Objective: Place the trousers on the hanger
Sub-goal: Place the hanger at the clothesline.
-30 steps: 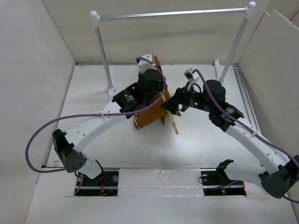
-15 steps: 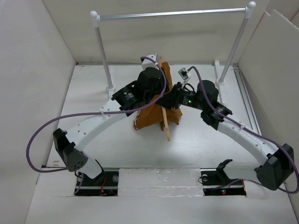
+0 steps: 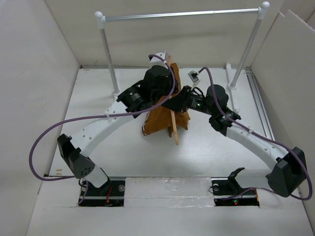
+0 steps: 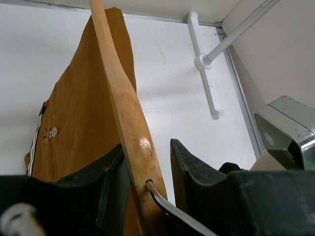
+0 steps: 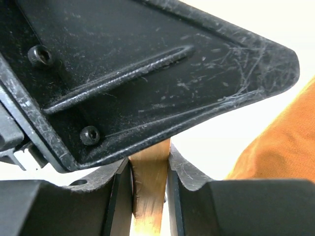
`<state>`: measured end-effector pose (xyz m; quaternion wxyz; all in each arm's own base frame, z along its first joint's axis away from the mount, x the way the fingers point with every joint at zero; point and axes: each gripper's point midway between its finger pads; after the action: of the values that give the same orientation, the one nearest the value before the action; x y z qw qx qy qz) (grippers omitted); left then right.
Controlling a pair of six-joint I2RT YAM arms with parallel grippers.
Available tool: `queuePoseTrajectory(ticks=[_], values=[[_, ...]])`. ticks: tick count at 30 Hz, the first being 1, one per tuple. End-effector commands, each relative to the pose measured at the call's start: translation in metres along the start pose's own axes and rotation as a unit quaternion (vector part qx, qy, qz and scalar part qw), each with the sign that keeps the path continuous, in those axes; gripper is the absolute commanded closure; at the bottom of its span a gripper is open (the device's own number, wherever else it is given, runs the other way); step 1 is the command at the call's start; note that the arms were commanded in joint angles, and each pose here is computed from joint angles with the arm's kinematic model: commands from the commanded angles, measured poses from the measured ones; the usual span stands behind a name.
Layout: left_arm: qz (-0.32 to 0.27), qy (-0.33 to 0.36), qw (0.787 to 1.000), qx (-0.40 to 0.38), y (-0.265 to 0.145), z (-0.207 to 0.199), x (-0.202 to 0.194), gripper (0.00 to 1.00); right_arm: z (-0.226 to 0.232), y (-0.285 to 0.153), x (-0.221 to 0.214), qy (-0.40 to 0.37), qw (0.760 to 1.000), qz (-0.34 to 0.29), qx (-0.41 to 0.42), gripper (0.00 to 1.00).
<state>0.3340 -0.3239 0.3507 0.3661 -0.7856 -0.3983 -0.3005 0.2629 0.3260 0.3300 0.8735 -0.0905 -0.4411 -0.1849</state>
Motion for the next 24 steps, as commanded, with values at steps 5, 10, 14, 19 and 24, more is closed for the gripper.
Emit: queuePoseTrajectory(ticks=[5, 10, 14, 19, 24], values=[[-0.127, -0.046, 0.980, -0.143, -0.064, -0.073, 0.108, 0.53, 0.032, -0.019, 0.078, -0.061, 0.994, -0.086, 0.029, 1.00], [-0.174, -0.055, 0.967, -0.175, -0.104, -0.086, 0.148, 0.48, 0.023, -0.022, 0.091, -0.071, 0.993, -0.091, 0.019, 1.00], [-0.227, -0.058, 0.956, -0.176, -0.137, -0.084, 0.182, 0.47, 0.013, -0.029, 0.108, -0.084, 0.991, -0.103, 0.009, 1.00], [-0.273, -0.047, 0.951, -0.137, -0.154, -0.061, 0.199, 0.47, 0.004, -0.050, 0.153, -0.112, 0.985, -0.133, -0.010, 1.00], [-0.238, -0.039, 0.963, -0.117, -0.136, -0.047, 0.170, 0.47, -0.022, -0.074, 0.199, -0.135, 0.977, -0.160, -0.044, 1.00]])
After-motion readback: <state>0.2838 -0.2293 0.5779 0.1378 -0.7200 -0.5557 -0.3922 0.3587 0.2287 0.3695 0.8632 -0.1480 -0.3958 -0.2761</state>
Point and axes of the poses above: each gripper's point midway between its finger pads, its own y axis out along the fingers, its own z axis along the line the jaws close on, x = y × z, and after that the axes turned 8 degrees about -y, right-handed
